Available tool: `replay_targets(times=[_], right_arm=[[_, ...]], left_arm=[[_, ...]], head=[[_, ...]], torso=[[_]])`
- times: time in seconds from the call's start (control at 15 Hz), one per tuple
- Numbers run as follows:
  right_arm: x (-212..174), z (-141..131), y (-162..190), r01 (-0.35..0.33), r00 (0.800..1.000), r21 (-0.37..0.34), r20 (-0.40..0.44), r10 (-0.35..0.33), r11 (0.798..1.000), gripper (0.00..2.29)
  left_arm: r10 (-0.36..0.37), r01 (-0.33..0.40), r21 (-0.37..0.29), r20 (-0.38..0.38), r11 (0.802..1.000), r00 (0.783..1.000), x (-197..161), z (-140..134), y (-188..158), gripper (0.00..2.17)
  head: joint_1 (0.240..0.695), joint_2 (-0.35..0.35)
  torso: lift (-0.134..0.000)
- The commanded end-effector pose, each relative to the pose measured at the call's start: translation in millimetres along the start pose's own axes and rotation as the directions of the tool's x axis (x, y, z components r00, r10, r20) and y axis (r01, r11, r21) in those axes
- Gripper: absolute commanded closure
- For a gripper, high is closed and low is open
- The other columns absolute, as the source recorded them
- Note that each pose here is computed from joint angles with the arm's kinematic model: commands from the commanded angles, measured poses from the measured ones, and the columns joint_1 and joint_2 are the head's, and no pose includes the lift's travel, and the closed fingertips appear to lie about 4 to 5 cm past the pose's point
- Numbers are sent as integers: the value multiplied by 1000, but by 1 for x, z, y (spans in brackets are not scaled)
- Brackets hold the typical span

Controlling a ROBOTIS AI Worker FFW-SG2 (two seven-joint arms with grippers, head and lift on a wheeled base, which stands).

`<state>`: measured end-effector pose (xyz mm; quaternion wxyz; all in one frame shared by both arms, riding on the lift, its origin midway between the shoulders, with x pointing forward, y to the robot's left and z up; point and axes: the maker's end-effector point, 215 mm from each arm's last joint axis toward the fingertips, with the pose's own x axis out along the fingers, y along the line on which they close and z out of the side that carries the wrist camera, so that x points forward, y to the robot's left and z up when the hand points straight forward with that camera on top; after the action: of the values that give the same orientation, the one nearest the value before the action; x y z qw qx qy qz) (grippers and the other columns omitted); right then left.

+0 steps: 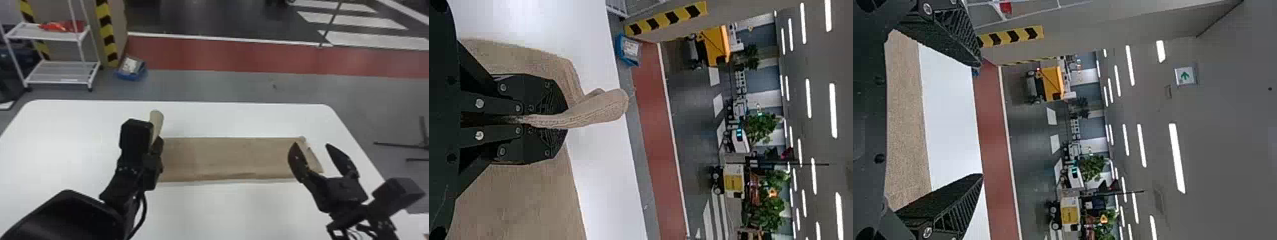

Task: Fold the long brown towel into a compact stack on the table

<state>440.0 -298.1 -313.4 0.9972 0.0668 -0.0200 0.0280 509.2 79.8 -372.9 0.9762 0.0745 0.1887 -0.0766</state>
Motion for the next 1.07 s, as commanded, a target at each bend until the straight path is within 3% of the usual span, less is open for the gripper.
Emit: replay_targets(times=[0.0, 0.07, 0.13, 0.2, 0.27, 0.47, 0.67, 0.8, 0.87, 1.0], right_arm=[[-2, 4, -13, 20, 1000, -11, 4, -20, 1000, 97], [-4, 7, -25, 40, 999, 4, 11, -40, 999, 97], [-5, 11, -33, 54, 998, 9, 16, -54, 998, 97], [-5, 13, -36, 66, 998, 4, 22, -66, 998, 97], [-4, 13, -37, 68, 997, 2, 22, -68, 998, 97], [-1, 12, -35, 64, 998, 6, 18, -64, 998, 97], [10, -3, -20, 44, 999, 9, -18, -44, 999, 97], [28, -23, -1, 11, 998, -1, -67, -12, 1000, 97], [38, -37, 14, -12, 995, -4, -103, 11, 1000, 117], [55, -65, 42, -56, 983, -12, -178, 53, 998, 130]], left_arm=[[-82, 82, 16, -35, 996, 996, 11, -8, -68, 2024], [-121, 122, 23, -34, 992, 992, 20, -7, -100, 1959], [-142, 143, 48, -18, 989, 990, 26, -8, -117, 1490], [-159, 158, 53, 5, 986, 987, 26, -5, -128, 610], [-170, 169, 54, 11, 984, 985, 24, -3, -133, -1], [-184, 183, 32, 28, 983, 983, 14, 5, -135, 29], [-150, 151, -33, 48, 988, 988, 2, 8, -104, 33], [-47, 48, -10, 62, 999, 997, 10, 0, -51, 33], [21, -19, -17, 113, 1000, 993, 10, 1, -13, 33], [117, -107, -61, 190, 992, 975, 3, 2, 55, 120]], head=[[695, -230], [695, -257], [695, -321], [695, -350], [695, -350], [695, -350], [695, -350], [695, -350], [695, -350], [695, -283]], torso=[[-112], [-112], [-112], [-112], [-112], [-112], [-112], [-112], [-112], [-112]])
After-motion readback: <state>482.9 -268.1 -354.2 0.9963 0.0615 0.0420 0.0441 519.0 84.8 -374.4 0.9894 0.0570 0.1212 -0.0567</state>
